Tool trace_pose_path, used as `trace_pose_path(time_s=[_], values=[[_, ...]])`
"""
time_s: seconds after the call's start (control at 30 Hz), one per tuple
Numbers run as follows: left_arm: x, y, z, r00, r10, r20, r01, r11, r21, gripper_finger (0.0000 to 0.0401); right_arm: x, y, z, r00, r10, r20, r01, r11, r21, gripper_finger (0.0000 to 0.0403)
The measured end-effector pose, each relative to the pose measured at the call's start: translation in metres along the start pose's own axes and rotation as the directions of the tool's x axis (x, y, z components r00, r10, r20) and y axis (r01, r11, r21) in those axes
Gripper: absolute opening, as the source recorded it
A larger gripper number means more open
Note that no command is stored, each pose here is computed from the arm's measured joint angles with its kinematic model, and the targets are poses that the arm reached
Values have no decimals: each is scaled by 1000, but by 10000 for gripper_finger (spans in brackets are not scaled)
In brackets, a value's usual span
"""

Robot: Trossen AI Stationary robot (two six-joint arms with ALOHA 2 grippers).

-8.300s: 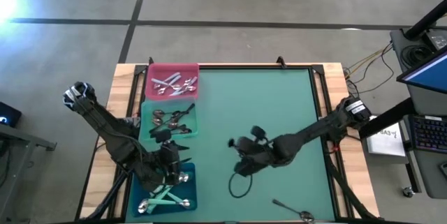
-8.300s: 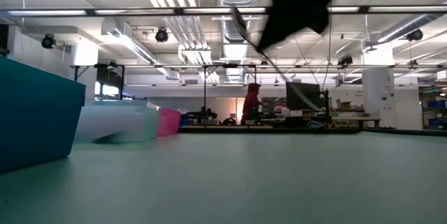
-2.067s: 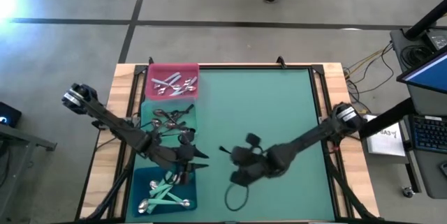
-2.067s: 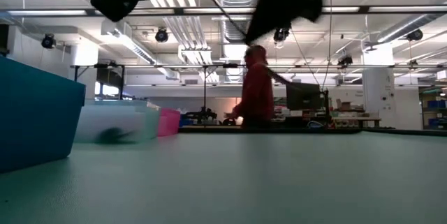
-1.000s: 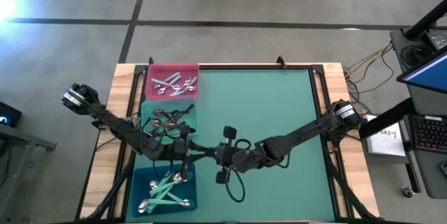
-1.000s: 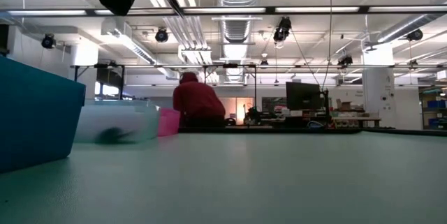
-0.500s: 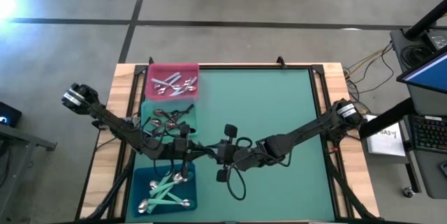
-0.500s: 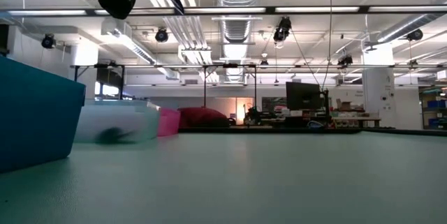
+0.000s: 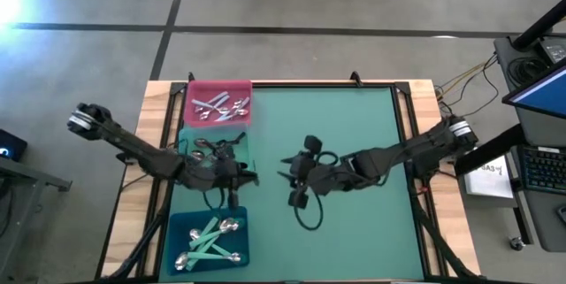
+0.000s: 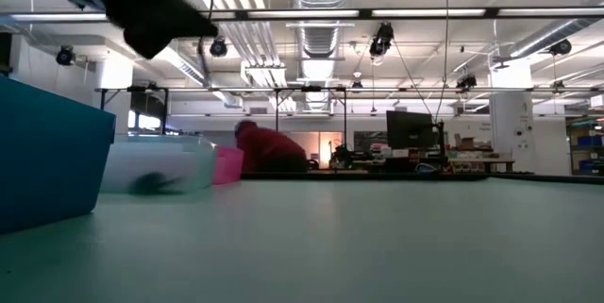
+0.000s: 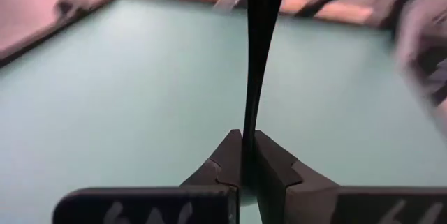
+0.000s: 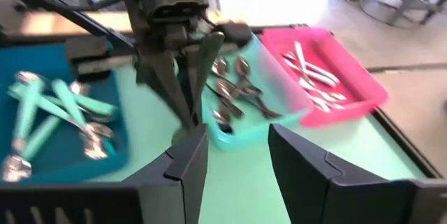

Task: Sort silverware by color (type)
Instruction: Put the black spoon into the green bin, then return to Home Position

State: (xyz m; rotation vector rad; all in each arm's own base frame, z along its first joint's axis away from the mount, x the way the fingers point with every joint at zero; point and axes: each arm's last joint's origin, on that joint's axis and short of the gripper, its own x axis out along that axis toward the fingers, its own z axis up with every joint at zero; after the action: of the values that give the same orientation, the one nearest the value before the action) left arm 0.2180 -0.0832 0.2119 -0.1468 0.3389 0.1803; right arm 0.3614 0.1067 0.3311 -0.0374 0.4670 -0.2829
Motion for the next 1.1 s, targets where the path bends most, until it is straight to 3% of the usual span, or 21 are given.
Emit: trace_pose_path(time_s=[0.23, 0.43, 0.57, 0.7, 0.93, 1.1], values=[[-21, 50, -3, 958, 156, -240, -158, 987, 12, 0, 14, -33, -9, 991, -60, -119, 56, 998, -33, 128], [-41, 73, 0, 935, 160, -317, -171, 985, -8, 0, 26, -63, -18, 969, -90, -230, 80, 995, -53, 123], [-58, 86, -10, 874, 211, -437, -227, 974, 17, 0, 34, -85, -27, 943, -148, -299, 139, 989, -50, 125], [-71, 93, -13, 812, 263, -521, -302, 953, 11, 0, 44, -99, -42, 931, -117, -346, 117, 993, -20, 122], [-72, 91, 1, 803, 278, -527, -348, 937, -36, 33, 54, -117, -73, 909, -136, -395, 147, 989, -1, 112], [-76, 92, 6, 698, 345, -627, -401, 914, 56, 71, 44, -126, -87, 922, -137, -361, 161, 986, 38, 106]])
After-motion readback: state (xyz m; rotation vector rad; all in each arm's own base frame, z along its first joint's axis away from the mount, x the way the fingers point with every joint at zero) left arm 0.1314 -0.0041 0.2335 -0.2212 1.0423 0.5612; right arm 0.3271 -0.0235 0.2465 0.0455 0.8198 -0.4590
